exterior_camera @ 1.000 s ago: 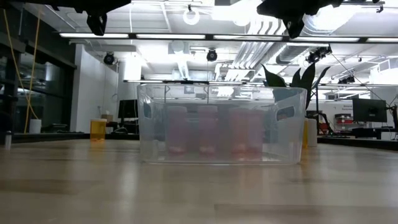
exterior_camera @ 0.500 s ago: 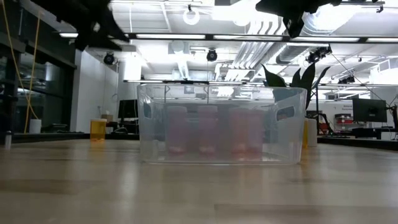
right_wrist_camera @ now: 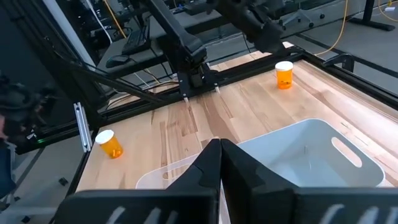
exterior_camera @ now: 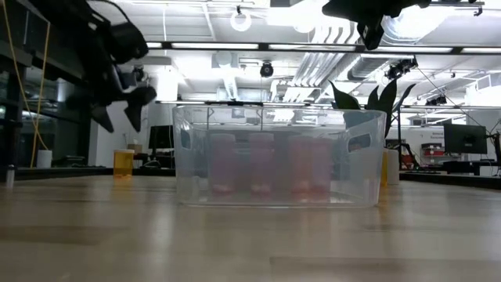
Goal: Pick and place medicine bottles into bin by pill shape (circle, oval)
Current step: Put the top left orange pill bottle into the gray bin
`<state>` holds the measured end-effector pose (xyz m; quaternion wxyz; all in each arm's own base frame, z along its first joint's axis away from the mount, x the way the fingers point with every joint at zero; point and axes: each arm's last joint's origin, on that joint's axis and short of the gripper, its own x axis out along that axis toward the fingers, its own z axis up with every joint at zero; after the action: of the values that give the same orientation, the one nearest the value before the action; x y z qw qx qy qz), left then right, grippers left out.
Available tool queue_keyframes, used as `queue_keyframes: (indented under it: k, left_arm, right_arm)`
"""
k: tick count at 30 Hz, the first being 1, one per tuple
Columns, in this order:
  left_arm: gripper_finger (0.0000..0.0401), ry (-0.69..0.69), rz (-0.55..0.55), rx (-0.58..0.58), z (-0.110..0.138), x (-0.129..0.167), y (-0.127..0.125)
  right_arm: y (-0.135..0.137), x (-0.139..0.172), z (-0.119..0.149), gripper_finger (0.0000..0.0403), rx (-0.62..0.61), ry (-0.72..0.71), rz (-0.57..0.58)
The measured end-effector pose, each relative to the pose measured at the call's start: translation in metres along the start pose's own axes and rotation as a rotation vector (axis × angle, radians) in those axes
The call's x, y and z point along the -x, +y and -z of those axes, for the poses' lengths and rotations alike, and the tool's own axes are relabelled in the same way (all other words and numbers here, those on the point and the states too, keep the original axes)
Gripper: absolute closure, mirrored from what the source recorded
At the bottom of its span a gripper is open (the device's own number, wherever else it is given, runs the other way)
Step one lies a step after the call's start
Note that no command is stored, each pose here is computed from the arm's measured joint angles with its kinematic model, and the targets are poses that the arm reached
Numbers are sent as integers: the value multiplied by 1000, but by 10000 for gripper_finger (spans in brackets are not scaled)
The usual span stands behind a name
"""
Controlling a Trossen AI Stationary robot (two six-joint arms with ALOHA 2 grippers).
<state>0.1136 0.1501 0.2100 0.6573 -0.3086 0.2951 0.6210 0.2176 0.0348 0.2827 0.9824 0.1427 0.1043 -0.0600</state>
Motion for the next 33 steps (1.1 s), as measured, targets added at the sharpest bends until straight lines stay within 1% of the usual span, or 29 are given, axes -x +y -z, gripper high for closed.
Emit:
queue_keyframes:
  k: [2, 5, 8, 11, 15, 19, 21, 24, 30, 33]
  left_arm:
    - [81, 4, -36, 19, -2, -8, 1]
    - [81, -24, -98, 60, -3, -15, -1]
    - [81, -54, -125, 90, -3, -19, -6]
    - [82, -58, -126, 135, -3, -23, -8]
    - [82, -33, -151, 198, 0, -33, -10]
    - [82, -8, -217, 196, 5, -46, -11]
    - [82, -4, -238, 222, 7, -50, -12]
    - [82, 6, -228, 249, 7, -55, -14]
    - [82, 54, -189, 250, 10, -59, -17]
    - [82, 67, -192, 247, 11, -59, -17]
  right_arm:
    - [0, 0, 0, 402, -1, 0, 0]
    - [0, 0, 0, 403, -18, 1, 1]
    - [-1, 0, 2, 403, -19, 18, 7]
    - [-1, 0, 4, 403, -36, 36, 14]
    - [-2, 0, 5, 403, -35, 47, 19]
    - [-2, 0, 5, 403, -47, 47, 19]
    - [-2, 0, 5, 403, -54, 47, 19]
    - [-2, 0, 5, 403, -54, 47, 19]
    - [-2, 0, 5, 403, -45, 47, 19]
    - [-2, 0, 5, 403, -45, 47, 18]
